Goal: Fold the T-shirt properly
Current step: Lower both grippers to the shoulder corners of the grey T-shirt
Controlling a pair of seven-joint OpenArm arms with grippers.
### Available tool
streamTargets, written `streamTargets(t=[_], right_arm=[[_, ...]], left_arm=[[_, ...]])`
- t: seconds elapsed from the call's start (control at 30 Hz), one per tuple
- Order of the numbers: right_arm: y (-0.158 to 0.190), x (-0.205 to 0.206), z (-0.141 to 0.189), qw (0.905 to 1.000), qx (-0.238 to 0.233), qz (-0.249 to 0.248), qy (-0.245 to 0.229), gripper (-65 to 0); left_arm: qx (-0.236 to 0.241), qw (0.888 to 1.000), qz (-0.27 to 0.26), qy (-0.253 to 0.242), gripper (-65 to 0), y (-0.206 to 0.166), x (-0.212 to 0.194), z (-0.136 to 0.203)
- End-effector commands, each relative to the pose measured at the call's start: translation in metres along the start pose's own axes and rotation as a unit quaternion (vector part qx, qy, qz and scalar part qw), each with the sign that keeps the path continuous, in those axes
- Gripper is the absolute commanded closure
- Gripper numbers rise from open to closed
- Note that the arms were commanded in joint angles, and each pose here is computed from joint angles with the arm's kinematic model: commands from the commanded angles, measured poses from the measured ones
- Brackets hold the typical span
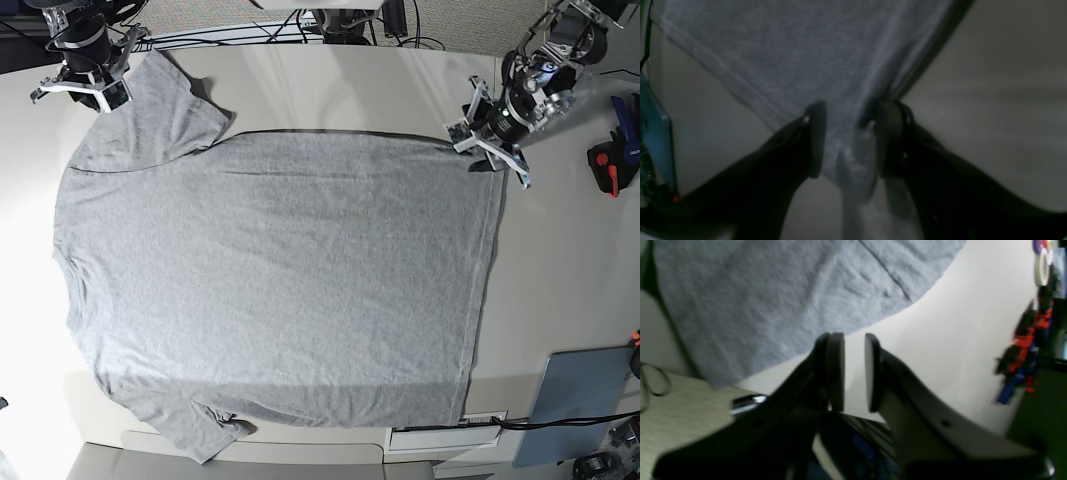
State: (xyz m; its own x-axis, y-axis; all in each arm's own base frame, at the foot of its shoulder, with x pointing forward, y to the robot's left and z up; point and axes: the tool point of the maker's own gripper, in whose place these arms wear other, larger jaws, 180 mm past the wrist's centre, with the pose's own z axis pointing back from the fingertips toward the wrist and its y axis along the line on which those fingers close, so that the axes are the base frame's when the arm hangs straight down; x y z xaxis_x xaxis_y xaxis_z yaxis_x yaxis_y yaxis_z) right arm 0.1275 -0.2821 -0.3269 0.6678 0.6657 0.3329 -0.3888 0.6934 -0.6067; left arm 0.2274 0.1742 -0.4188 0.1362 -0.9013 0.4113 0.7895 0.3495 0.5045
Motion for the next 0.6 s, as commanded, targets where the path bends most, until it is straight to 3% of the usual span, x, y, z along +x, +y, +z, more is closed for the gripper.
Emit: streamTargets(t=[0.0,0.47,0.57], right_arm=[[-0.007,0.005,0.003,0.9998,-0.012,0.009,-0.01,-11.2],[-0.008,0.005,0.003,0.9998,-0.014,0.012,-0.009,-11.2],[-0.013,0.004,0.003,0.9991,-0.028,0.031,-0.005,-11.2]], left_arm=[[-0.005,1.0,-0.017,0.022,-25.4,0.002,-0.013,0.003],[-0.014,0.999,-0.033,0.021,-25.3,0.002,-0.02,0.004],[-0.044,0.998,-0.036,0.008,-17.8,-0.009,-0.023,0.002]])
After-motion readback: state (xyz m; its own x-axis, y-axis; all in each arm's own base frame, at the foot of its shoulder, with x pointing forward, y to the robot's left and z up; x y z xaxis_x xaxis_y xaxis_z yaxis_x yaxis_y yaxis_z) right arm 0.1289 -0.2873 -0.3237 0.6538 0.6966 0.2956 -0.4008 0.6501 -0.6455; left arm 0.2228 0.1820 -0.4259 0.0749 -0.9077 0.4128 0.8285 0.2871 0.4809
